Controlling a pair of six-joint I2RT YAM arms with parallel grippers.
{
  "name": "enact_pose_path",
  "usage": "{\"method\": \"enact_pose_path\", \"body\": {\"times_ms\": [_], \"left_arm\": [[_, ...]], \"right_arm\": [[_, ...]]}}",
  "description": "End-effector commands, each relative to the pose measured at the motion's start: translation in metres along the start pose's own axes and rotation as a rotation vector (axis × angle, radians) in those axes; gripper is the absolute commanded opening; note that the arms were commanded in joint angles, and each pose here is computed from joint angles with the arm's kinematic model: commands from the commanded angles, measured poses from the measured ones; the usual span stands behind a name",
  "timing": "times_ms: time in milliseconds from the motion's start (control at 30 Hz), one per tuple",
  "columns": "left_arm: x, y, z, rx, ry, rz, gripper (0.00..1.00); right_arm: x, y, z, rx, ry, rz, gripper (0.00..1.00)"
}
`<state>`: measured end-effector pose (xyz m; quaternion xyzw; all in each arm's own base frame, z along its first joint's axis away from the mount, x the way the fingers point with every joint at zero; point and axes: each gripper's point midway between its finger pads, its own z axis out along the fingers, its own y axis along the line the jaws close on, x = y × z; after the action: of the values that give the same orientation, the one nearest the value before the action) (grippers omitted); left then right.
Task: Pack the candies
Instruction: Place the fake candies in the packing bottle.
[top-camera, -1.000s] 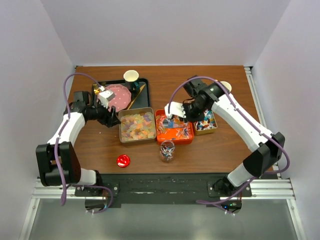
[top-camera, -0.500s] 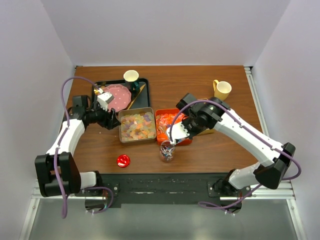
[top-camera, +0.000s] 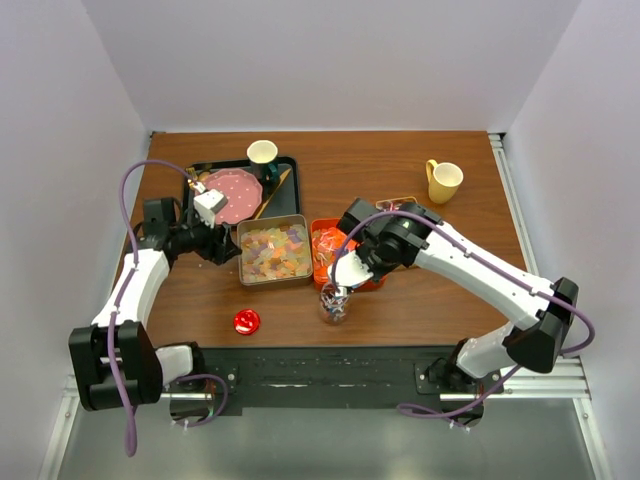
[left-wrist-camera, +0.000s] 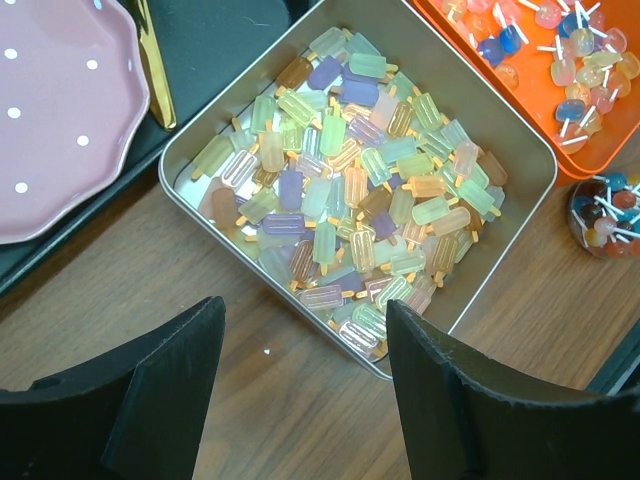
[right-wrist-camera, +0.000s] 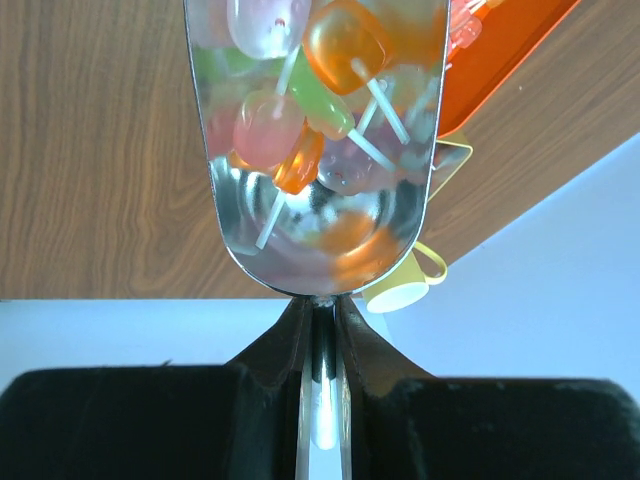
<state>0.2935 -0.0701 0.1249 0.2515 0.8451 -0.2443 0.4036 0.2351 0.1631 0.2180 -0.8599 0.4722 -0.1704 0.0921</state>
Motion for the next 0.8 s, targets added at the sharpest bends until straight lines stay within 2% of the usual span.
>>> {"method": "enact_pose_path", "body": {"times_ms": [0, 767], "left_arm": [[-0.0119, 0.0016, -0.0032, -0.018, -0.052, 0.019, 0.7], [-0.0178, 0.0044, -0.0025, -0.03, -0.088, 0.057, 0.71]], "right_arm": [[0.0186, 0.029, -0.0128, -0.113, 0.11, -0.054, 0.0], [0.0252, 0.0291, -0.0161, -0.131, 0.206, -0.099, 0.0]]}}
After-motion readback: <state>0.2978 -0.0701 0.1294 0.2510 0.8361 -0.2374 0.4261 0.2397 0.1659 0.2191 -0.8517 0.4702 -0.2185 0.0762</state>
